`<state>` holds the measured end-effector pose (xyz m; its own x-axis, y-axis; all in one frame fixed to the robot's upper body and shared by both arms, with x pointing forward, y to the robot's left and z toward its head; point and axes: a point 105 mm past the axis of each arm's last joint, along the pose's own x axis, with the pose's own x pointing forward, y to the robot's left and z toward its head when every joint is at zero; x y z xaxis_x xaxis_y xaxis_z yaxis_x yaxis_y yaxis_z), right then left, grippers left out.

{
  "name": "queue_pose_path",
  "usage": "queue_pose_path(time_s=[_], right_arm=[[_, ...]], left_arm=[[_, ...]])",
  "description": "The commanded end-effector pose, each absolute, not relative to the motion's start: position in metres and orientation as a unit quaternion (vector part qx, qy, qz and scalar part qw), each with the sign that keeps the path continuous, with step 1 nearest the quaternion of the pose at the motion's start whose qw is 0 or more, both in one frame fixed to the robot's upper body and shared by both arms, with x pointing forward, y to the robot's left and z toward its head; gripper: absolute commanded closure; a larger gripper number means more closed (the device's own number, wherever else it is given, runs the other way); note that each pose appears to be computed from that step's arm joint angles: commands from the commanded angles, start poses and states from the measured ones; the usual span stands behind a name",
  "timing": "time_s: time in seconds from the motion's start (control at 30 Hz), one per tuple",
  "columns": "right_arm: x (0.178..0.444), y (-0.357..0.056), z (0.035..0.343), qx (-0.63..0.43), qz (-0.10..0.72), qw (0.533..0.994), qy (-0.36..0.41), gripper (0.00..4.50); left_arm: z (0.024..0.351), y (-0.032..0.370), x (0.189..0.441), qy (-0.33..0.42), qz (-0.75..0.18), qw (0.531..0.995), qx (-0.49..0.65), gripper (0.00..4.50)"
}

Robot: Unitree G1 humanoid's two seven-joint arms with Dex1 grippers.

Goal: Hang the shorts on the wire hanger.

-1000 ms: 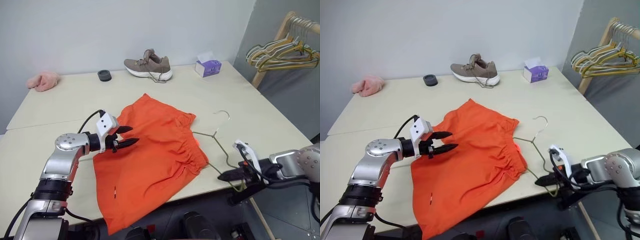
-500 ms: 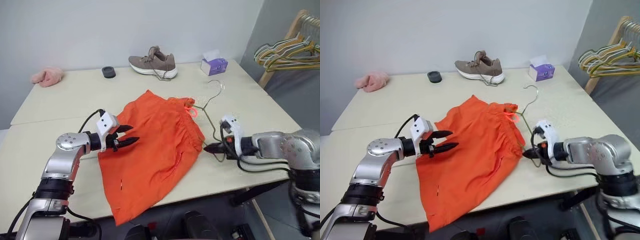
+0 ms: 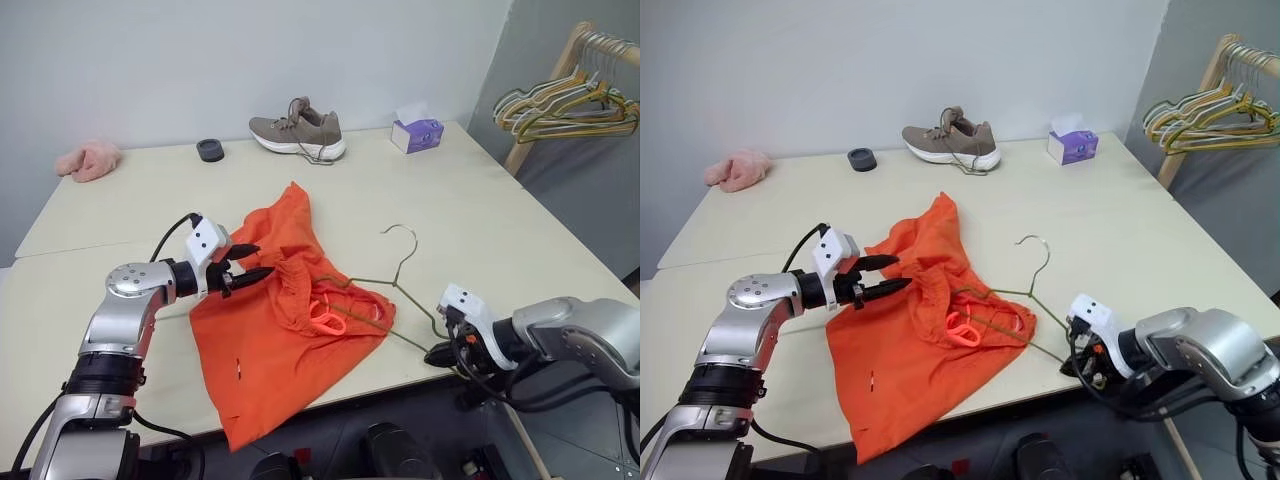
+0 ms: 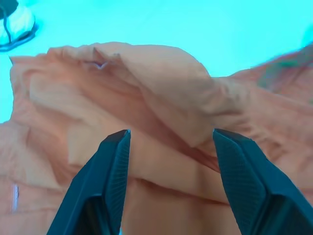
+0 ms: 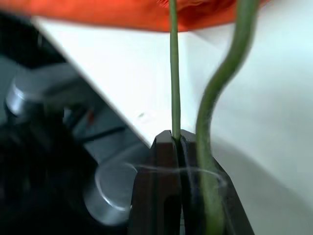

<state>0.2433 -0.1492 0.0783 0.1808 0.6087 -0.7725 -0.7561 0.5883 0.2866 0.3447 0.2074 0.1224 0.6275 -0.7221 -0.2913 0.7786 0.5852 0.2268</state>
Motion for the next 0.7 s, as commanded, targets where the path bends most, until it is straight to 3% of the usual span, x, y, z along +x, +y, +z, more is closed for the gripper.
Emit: queue_pose_path(time_s=[0.03, 0.23, 0.5, 0.7], right_arm=[[0.261, -0.147, 0.092, -0.085, 0.42, 0.791, 0.437, 4.5], [0.268, -0.132, 0.096, -0.128, 0.439, 0.787, 0.415, 4.5], [0.271, -0.104, 0.11, -0.149, 0.506, 0.755, 0.39, 4.5], [0.302, -0.092, 0.103, -0.135, 0.458, 0.796, 0.372, 4.5]], left_arm=[[0.138, 0.209, 0.349, 0.058, -0.417, 0.889, 0.179, 1.69], [0.15, 0.216, 0.357, 0.041, -0.392, 0.906, 0.157, 1.69], [0.176, 0.256, 0.381, 0.004, -0.288, 0.948, 0.132, 1.69], [0.181, 0.267, 0.388, -0.01, -0.257, 0.959, 0.123, 1.69]])
